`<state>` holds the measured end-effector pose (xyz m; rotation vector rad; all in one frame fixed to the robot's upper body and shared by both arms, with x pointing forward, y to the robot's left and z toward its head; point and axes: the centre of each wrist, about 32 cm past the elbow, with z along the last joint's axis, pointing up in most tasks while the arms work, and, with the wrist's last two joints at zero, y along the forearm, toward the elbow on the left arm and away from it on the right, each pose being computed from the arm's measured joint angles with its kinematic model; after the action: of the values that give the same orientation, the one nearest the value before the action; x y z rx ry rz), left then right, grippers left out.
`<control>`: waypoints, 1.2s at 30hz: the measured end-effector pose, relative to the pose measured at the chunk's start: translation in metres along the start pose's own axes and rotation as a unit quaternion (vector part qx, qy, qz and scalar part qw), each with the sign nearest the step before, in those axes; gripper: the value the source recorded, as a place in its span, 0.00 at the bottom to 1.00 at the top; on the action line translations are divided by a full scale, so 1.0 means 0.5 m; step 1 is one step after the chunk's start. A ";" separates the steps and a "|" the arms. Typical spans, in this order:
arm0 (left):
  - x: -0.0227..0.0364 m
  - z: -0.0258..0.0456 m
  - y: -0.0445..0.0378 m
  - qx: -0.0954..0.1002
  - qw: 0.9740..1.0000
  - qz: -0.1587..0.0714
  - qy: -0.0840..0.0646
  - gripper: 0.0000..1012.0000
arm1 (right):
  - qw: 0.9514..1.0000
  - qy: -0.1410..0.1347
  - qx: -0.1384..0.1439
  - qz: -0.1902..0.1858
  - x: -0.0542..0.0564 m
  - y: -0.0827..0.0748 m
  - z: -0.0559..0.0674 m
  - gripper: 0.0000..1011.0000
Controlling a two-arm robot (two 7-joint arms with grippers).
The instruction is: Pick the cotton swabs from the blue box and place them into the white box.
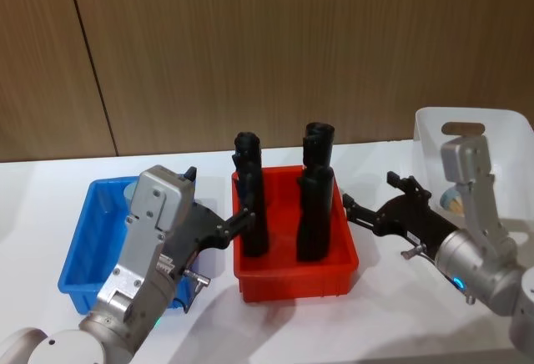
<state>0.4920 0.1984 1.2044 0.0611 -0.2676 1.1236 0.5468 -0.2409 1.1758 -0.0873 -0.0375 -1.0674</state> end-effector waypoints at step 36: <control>0.000 0.000 0.000 0.000 1.000 0.000 0.000 0.99 | 0.997 0.030 -0.002 0.076 0.065 0.131 -0.029 0.99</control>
<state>0.4920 0.1984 1.2044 0.0611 -0.2676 1.1237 0.6195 -0.2392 1.1603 -0.0602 0.0244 -0.9173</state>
